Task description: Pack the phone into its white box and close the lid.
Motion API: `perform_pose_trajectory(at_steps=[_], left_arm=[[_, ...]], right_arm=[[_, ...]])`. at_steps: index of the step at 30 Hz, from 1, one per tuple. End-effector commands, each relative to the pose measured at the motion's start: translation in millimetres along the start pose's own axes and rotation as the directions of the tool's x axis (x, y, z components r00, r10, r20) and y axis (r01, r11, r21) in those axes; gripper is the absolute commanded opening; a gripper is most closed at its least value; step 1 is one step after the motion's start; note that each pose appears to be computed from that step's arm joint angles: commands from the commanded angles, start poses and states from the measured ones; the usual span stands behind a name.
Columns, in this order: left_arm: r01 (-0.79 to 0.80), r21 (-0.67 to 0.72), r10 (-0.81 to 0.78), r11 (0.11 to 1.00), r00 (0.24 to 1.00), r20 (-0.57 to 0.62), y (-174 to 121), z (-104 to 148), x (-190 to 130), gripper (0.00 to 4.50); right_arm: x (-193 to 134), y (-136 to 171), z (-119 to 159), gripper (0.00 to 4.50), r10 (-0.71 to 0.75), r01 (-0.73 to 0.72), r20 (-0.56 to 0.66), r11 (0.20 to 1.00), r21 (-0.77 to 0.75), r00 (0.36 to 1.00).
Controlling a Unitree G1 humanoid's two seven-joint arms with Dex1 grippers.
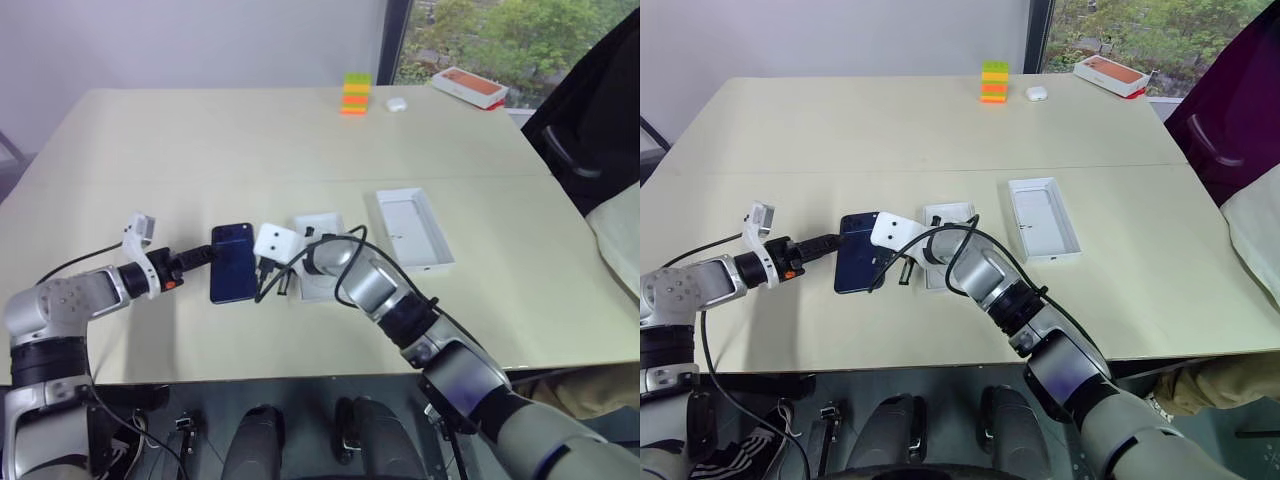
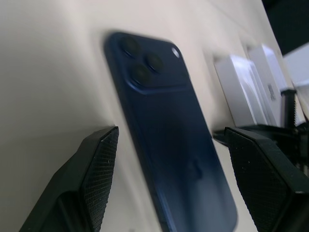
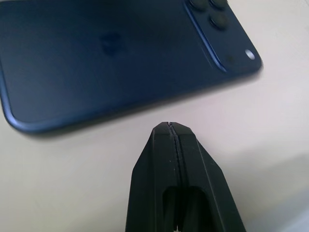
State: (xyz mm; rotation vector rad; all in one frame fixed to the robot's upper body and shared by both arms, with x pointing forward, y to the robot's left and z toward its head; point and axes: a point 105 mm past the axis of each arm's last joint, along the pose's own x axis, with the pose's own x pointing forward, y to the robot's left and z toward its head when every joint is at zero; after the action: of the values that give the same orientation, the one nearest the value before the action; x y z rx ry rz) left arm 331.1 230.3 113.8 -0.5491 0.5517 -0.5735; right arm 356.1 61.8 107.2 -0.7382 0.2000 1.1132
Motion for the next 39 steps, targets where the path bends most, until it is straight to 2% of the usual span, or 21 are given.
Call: perform_pose_trajectory(at_steps=[1,9,16,23,26,28,38,39], left_arm=[[0.026,-0.08,-0.037,0.996,0.991,-0.132,-5,-35,16,3.71],[0.064,-0.104,-0.078,0.993,0.986,-0.144,-19,-44,32,3.71],[0.139,-0.186,-0.157,0.973,0.984,-0.082,-34,-26,33,3.71],[0.088,-0.159,-0.107,0.983,0.988,-0.114,-27,-34,32,3.71],[0.075,-0.174,-0.094,0.982,0.99,-0.107,-24,-34,31,2.88],[0.082,-0.168,-0.102,0.982,0.988,-0.112,-24,-37,29,2.02],[0.069,-0.2,-0.091,0.977,0.99,-0.105,-18,-42,25,2.02],[0.068,-0.206,-0.09,0.976,0.991,-0.103,-18,-43,25,1.48]], right_arm=[[0,-4,11,0.0,-0.019,0.019,0.017,1.0,-0.004,1.0],[-2,-6,2,0.0,-0.033,0.033,-0.012,0.999,-0.004,0.999],[-4,-8,-2,0.0,-0.041,0.041,-0.012,0.999,0.004,0.999],[-5,-6,-3,0.0,-0.038,0.038,-0.01,0.999,-0.002,0.999],[-6,-6,-5,0.0,-0.038,0.038,-0.015,0.999,-0.002,0.999],[-7,-7,-7,0.0,-0.04,0.04,-0.018,0.999,-0.002,0.999],[-9,-7,-9,0.0,-0.044,0.043,-0.023,0.999,-0.008,0.999],[-9,-6,-9,0.0,-0.043,0.043,-0.022,0.999,-0.009,0.999]])
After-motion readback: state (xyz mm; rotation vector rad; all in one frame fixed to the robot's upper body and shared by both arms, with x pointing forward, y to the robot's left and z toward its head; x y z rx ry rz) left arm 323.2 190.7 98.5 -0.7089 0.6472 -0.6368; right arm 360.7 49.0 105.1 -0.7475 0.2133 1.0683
